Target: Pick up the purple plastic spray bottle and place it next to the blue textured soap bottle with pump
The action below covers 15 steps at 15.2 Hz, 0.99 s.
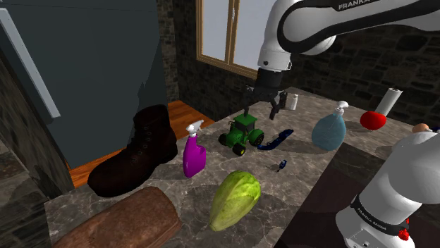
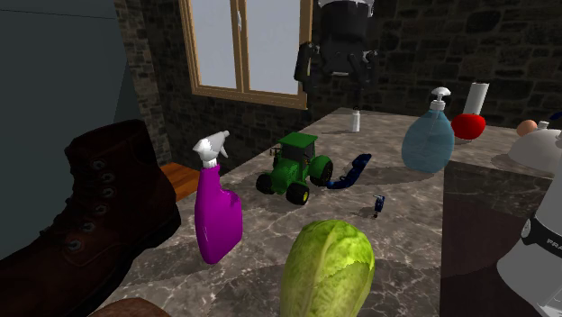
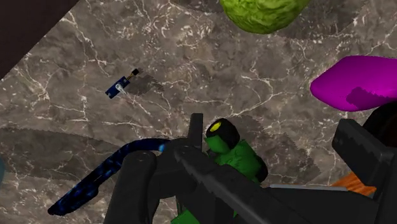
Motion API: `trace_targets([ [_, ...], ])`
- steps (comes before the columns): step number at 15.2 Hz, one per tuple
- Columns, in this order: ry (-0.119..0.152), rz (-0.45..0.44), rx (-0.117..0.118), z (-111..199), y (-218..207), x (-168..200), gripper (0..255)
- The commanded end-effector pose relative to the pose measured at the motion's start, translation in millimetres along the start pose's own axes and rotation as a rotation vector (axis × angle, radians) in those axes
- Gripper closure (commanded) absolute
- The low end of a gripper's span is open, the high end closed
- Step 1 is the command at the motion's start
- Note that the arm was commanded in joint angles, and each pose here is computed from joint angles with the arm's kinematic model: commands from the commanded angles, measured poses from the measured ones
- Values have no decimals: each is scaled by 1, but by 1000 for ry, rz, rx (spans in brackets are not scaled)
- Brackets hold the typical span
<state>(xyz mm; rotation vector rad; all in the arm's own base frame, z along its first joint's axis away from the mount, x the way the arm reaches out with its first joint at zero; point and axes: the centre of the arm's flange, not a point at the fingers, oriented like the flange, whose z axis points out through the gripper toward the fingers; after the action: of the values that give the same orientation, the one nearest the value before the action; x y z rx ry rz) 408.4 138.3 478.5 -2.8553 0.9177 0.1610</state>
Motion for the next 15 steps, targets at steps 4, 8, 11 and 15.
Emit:
trace_targets([
  [4,-36,137,27,43,-43,19,0],
  [8,-65,243,48,76,-77,38,0],
  [11,-86,322,64,101,-102,54,0],
  [15,-115,428,84,134,-133,78,0],
])
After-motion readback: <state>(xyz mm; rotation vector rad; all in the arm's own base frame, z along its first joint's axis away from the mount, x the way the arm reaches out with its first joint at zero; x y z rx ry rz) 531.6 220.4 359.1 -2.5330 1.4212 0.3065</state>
